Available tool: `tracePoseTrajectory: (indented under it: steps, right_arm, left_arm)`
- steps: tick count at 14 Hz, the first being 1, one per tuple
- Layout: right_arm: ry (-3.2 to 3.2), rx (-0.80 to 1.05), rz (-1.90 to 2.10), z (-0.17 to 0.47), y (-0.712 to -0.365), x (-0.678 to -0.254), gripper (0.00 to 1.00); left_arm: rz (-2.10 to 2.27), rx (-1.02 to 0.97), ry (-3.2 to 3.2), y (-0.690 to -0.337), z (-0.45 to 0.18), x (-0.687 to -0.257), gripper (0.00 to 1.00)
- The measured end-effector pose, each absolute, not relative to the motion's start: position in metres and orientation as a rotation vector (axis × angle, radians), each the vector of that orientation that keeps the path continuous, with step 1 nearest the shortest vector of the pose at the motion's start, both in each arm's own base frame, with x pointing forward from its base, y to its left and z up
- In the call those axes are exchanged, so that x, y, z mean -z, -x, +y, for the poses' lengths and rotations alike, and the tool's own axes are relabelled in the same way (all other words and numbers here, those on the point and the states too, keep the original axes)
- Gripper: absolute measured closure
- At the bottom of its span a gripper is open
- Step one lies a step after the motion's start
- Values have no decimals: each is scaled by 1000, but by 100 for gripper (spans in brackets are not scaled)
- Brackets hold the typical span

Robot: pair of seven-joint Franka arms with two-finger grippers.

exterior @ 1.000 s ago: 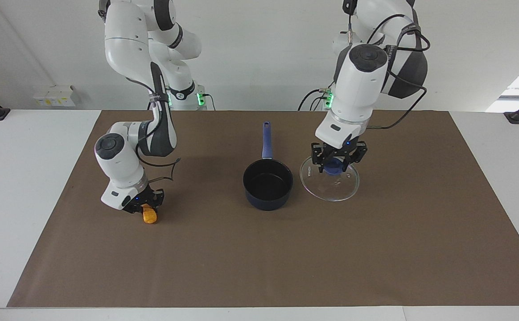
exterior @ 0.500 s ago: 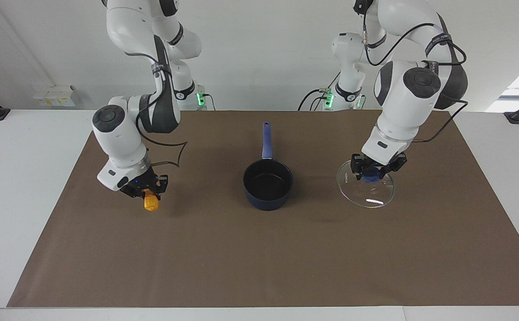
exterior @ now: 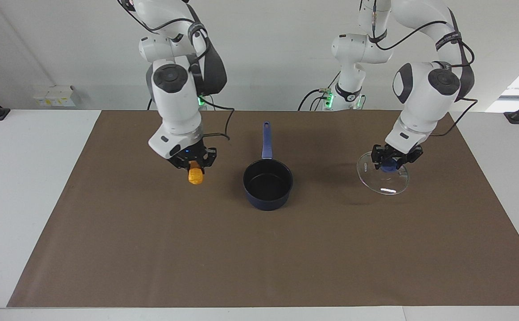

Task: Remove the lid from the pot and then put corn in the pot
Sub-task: 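Lift the lid off the pot with the left gripper and set it down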

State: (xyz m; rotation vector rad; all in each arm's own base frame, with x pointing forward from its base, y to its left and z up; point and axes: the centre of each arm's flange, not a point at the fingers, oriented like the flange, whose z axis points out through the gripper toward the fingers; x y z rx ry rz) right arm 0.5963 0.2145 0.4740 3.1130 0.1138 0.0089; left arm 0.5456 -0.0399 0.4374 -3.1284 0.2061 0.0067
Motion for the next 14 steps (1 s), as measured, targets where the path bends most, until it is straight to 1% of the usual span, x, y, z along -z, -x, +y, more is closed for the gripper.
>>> tracePoseTrajectory:
  steps: [2, 4, 6, 9, 10, 12, 13, 14]
  right_arm:
    - [-3118, -9, 138, 246, -585, -474, 63]
    - [-3128, -3, 132, 274, -576, -472, 63]
    - [-3133, -11, 118, 309, -569, -465, 63]
    - [-3161, -52, 98, 346, -571, -451, 63]
    - [-3170, -66, 93, 352, -573, -446, 63]
    - [-3174, -65, 100, 364, -572, -428, 63]
    - [-3175, -65, 104, 370, -571, -419, 63]
    - [-3177, -66, 103, 373, -572, -410, 63]
  left_arm:
    - [249, -41, 3132, -527, 3, -428, 35]
    - [260, -40, 3135, -512, 30, -413, 35]
    - [276, -33, 3136, -497, 47, -389, 35]
    - [276, -24, 3136, -483, 53, -362, 34]
    - [279, -21, 3135, -483, 52, -360, 27]
    - [290, -12, 3133, -483, 52, -362, 5]
    - [293, -8, 3132, -484, 51, -363, 0]
    - [297, -3, 3131, -485, 51, -365, 0]
